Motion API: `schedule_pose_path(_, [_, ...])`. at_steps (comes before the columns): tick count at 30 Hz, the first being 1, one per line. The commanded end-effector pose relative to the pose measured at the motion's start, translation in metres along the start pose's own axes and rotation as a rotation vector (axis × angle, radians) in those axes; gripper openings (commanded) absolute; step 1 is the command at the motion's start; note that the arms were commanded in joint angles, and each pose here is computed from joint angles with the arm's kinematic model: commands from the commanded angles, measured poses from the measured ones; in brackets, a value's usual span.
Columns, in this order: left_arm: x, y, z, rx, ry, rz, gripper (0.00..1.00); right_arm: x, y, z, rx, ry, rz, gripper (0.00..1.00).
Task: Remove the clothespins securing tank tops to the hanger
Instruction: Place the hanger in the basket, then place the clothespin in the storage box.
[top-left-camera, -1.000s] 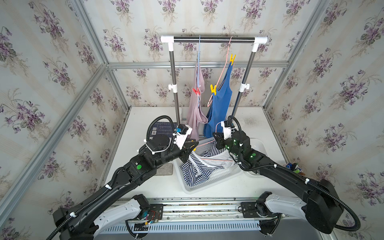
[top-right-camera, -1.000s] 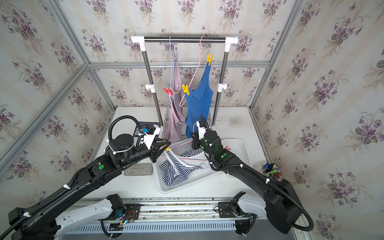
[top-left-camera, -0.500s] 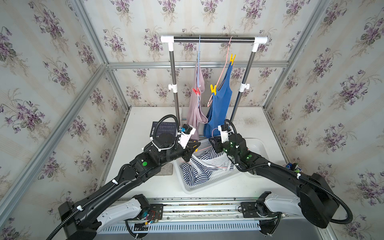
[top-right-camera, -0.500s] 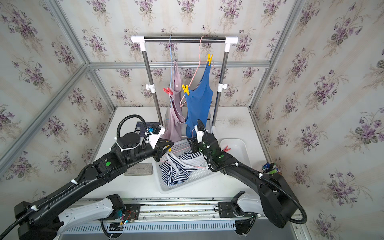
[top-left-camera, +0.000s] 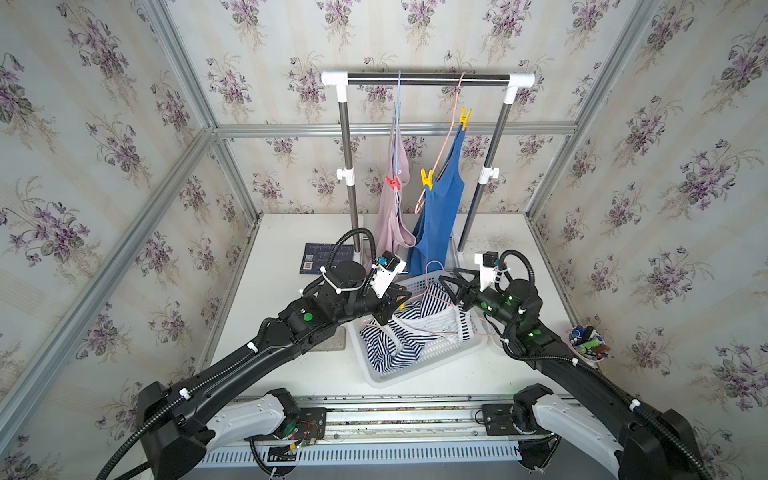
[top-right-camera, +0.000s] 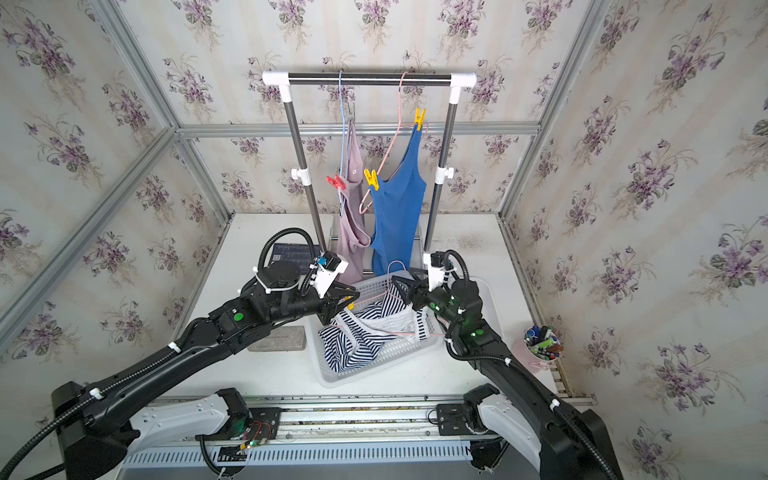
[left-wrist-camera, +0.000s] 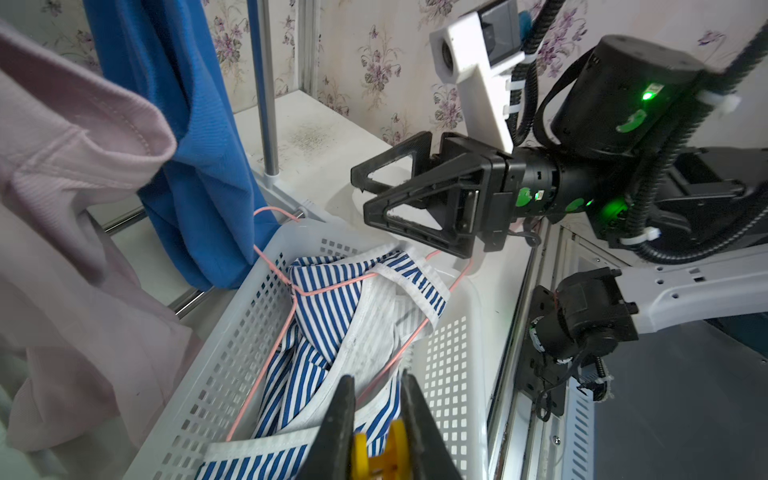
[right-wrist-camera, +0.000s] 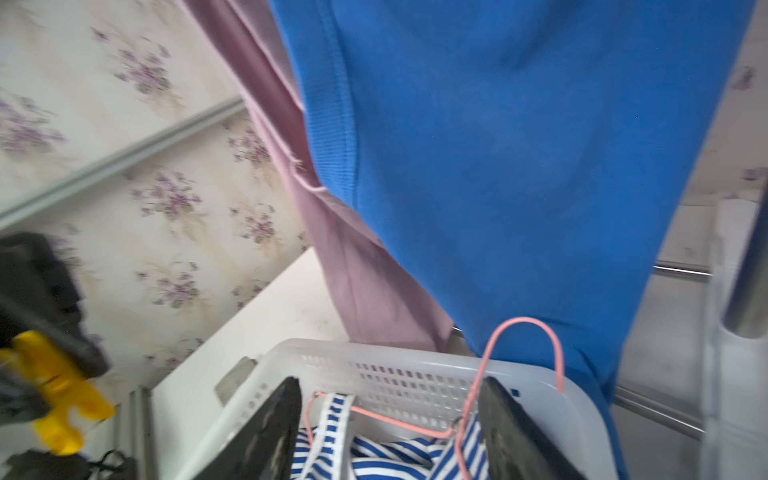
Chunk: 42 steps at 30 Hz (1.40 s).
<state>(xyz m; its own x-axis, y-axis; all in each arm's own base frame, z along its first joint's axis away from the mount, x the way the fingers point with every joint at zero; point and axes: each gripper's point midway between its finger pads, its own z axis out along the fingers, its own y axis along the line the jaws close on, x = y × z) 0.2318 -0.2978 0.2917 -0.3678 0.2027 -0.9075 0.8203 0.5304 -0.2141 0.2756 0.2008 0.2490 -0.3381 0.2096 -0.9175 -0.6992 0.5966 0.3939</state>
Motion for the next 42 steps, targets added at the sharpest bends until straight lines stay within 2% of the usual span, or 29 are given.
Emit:
schedule_pose_path(1, [-0.026,-0.015,-0.003,0.124,-0.109,0.025,0.0,-0.015,0.062,-0.013,-0.348,-0.013,-0.068,0.68])
schedule_pose_path(5, [-0.047,-0.018,-0.006,0.216,-0.193,0.009,0.02,-0.017,0.083,-0.016,-0.492,0.014,-0.075,0.68])
schedule_pose_path(10, [-0.06,-0.022,0.002,0.286,-0.23,0.017,0.03,-0.027,0.096,-0.016,-0.573,0.021,-0.095,0.66])
schedule_pose_path(20, [-0.083,-0.031,0.011,0.391,-0.272,0.002,0.08,-0.033,0.099,-0.006,-0.592,0.036,-0.107,0.64])
schedule_pose_path(31, [-0.082,-0.033,0.019,0.432,-0.247,-0.035,0.11,-0.042,0.117,-0.004,-0.653,0.026,-0.114,0.62])
schedule_pose_path(37, [-0.086,-0.036,0.017,0.456,-0.26,-0.04,0.12,-0.04,0.12,0.003,-0.671,0.038,-0.105,0.57])
schedule_pose_path(40, [-0.083,-0.036,0.018,0.46,-0.252,-0.05,0.13,-0.042,0.121,0.002,-0.671,0.027,-0.103,0.51])
schedule_pose_path(42, [-0.081,-0.036,0.019,0.462,-0.247,-0.054,0.14,-0.042,0.12,0.002,-0.665,0.022,-0.101,0.43])
